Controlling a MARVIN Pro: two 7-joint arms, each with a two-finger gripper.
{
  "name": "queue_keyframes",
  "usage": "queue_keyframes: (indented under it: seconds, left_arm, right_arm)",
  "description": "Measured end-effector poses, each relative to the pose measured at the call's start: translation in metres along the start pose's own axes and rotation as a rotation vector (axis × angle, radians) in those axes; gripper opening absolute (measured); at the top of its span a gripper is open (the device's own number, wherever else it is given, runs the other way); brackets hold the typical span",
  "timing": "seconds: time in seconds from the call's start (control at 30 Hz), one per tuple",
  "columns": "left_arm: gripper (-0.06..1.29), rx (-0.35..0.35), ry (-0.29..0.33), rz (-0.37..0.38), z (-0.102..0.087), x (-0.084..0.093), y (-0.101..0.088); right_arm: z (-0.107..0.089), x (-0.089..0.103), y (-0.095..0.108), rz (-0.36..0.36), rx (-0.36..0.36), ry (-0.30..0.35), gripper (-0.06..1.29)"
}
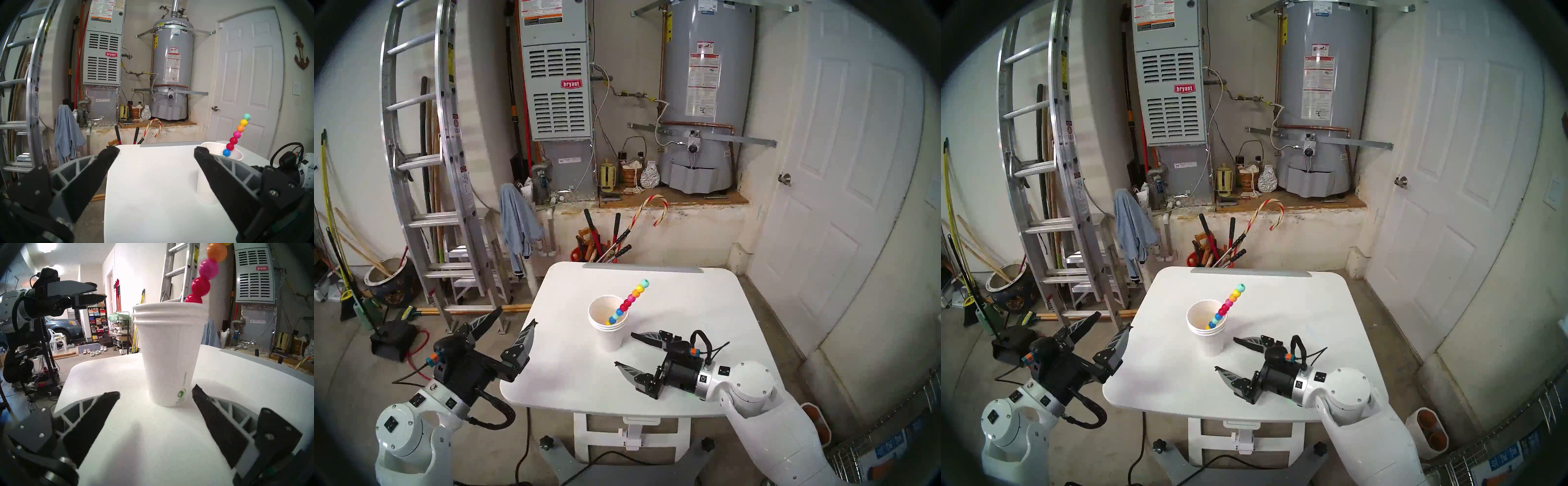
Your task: Switch the marker to another color
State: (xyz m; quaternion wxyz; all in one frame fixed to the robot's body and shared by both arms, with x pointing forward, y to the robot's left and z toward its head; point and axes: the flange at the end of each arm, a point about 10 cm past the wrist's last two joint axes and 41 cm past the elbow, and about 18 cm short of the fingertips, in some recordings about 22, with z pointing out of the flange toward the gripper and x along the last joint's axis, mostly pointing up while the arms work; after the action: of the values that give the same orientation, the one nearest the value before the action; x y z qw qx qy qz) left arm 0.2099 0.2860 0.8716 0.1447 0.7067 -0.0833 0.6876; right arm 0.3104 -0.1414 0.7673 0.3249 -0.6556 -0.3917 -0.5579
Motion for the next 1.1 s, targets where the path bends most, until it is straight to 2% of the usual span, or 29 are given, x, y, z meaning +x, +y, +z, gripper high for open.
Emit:
queue_keyframes:
  seconds: [0.2, 0.27, 0.37, 0.63, 0.83, 1.1]
  left_arm:
    - [1.27, -0.004, 0.001, -0.003, 0.0, -0.001, -0.001]
    - [1.27, -0.005, 0.002, -0.005, 0.0, -0.002, -0.002]
    - [1.27, -0.007, 0.002, -0.006, 0.001, -0.003, -0.002]
    - [1.27, -0.022, 0.011, -0.011, 0.003, -0.003, -0.002]
    - [1.27, -0.031, 0.015, -0.014, 0.004, -0.005, -0.003]
    - [1.27, -0.036, 0.024, -0.011, 0.004, -0.002, -0.005]
  right_arm:
    - [-0.024, 0.005, 0.001, -0.008, -0.042, 0.017, 1.19]
    - [-0.038, 0.01, 0.002, -0.009, -0.062, 0.044, 1.19]
    - [-0.046, 0.016, 0.001, -0.015, -0.067, 0.07, 1.19]
    - [-0.07, 0.04, -0.012, -0.034, -0.08, 0.2, 1.19]
    - [-0.067, 0.052, -0.027, -0.022, -0.076, 0.269, 1.19]
    - [-0.041, 0.062, -0.038, 0.004, -0.059, 0.328, 1.19]
